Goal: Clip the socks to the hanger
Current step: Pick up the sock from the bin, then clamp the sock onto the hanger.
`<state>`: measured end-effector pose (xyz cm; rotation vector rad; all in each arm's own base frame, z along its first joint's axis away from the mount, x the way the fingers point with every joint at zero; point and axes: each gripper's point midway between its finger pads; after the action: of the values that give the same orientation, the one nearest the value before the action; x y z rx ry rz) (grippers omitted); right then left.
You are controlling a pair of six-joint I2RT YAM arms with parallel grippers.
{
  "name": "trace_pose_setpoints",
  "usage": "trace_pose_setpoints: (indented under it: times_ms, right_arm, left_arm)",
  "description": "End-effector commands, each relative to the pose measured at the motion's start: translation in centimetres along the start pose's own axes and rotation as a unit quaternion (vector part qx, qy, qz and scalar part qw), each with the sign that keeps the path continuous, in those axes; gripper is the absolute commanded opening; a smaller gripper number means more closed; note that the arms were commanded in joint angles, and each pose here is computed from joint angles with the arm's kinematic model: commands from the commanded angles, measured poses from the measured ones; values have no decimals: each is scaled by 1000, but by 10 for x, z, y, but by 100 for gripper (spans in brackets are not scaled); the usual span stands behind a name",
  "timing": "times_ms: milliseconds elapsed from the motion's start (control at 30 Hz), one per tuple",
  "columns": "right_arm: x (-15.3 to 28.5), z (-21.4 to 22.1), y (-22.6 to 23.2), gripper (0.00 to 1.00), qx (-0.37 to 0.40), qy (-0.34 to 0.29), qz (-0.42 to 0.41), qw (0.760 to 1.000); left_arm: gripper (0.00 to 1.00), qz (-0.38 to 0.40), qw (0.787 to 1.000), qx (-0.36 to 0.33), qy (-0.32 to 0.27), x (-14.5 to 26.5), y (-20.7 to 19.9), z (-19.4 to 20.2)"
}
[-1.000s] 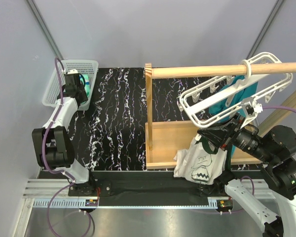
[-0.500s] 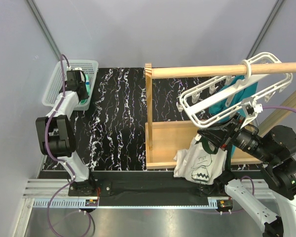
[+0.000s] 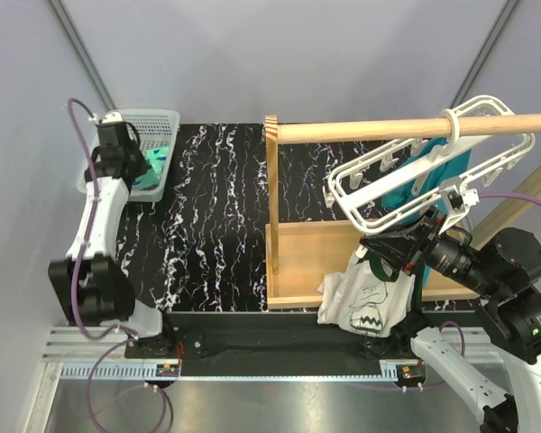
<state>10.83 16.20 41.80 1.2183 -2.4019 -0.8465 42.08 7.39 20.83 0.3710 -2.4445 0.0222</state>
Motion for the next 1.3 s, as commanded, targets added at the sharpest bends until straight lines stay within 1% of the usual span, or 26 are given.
trace_pose_setpoints:
  times_ms: [0, 33, 133, 167, 233, 267, 300, 400, 433, 500, 600, 633, 700, 733, 833, 867, 933, 967, 1033, 1067, 1100, 1133, 1167, 1200, 1233, 1267]
  right_arm:
    - [-3, -2, 3, 0, -1, 4, -7, 1000]
    - [-4, -3, 3, 0, -2, 4, -6, 1000]
    - [-4, -4, 4, 0, 0, 0, -7, 1000]
    - [-4, -4, 3, 0, 0, 1, -7, 1000]
    - [-4, -4, 3, 0, -1, 1, -6, 1000]
    - [-3, -5, 5, 0, 0, 0, -8, 1000]
    - [-3, -4, 4, 0, -1, 1, -7, 1000]
    - [-2, -4, 2, 0, 0, 0, -1, 1000]
    - [-2, -3, 2, 0, 0, 2, 0, 1000]
    - [-1, -4, 2, 0, 0, 0, 2, 1000]
    - [-2, -3, -1, 0, -2, 2, 6, 1000]
    - [-2, -3, -1, 0, 0, 1, 5, 1000]
    - [-4, -4, -1, 0, -3, 0, 4, 1000]
    - [-6, -5, -1, 0, -4, 0, 4, 1000]
    - [-10, -8, 2, 0, -7, -1, -5, 1000]
    - [-10, -9, 3, 0, -6, -1, -7, 1000]
    - [-12, -11, 3, 0, -4, 0, -7, 1000]
    - [-12, -11, 3, 0, -5, 0, -6, 1000]
    - [-12, -11, 2, 0, -3, -1, -4, 1000]
    - [-11, -12, 2, 0, -1, -2, -2, 1000]
    - [-12, -11, 0, 0, -1, -1, 0, 1000]
    - [-11, -12, 1, 0, 1, -3, 0, 1000]
    - [-11, -12, 0, 0, 2, -3, 2, 1000]
    - [-11, -12, -1, 0, 3, -5, 4, 1000]
    - [-11, -13, 0, 0, 3, -6, 3, 1000]
    - [-11, -13, 0, 0, 3, -7, 3, 1000]
  left_arm:
    - [0, 22, 993, 75, -89, 85, 2, -46]
    - [0, 29, 990, 82, -107, 106, 3, -49]
    - [0, 63, 989, 100, -93, 130, -13, -30]
    - [0, 56, 988, 103, -99, 146, -12, -26]
    - [0, 63, 989, 94, -95, 165, -27, -20]
    - [0, 48, 990, 102, -82, 175, -24, -10]
    - [0, 59, 990, 100, -76, 184, -35, -4]
    - [0, 76, 988, 102, -86, 213, -46, 1]
    - [0, 81, 986, 108, -97, 223, -44, 0]
    - [0, 99, 983, 125, -96, 238, -47, 2]
    - [0, 172, 968, 162, -88, 262, -65, 3]
    - [0, 221, 955, 182, -77, 276, -79, 5]
    - [0, 277, 938, 198, -64, 286, -99, 9]
    - [0, 318, 922, 213, -47, 299, -111, 12]
    - [0, 379, 899, 221, -5, 318, -137, 25]
    - [0, 408, 888, 213, 0, 331, -148, 28]
    - [0, 429, 874, 227, 8, 345, -155, 31]
    - [0, 456, 863, 218, 19, 360, -166, 37]
    - [0, 463, 856, 227, 41, 367, -180, 44]
    - [0, 489, 845, 206, 64, 383, -195, 57]
    - [0, 487, 847, 194, 85, 383, -212, 67]
    - [0, 487, 846, 201, 84, 390, -220, 64]
    - [0, 506, 838, 176, 103, 408, -233, 77]
    - [0, 496, 845, 164, 114, 409, -248, 81]
    - [0, 478, 856, 160, 113, 407, -248, 81]
    - [0, 497, 846, 162, 106, 429, -250, 69]
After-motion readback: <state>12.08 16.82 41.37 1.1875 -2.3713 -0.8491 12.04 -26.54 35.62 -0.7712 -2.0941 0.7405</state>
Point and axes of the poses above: each gripper's point midway between its finger pads, its own x axis back along the fingers, its own y axis along the line the jaws close on, z = x × y, and after that the axes turned 13 degrees about -x, right-handed
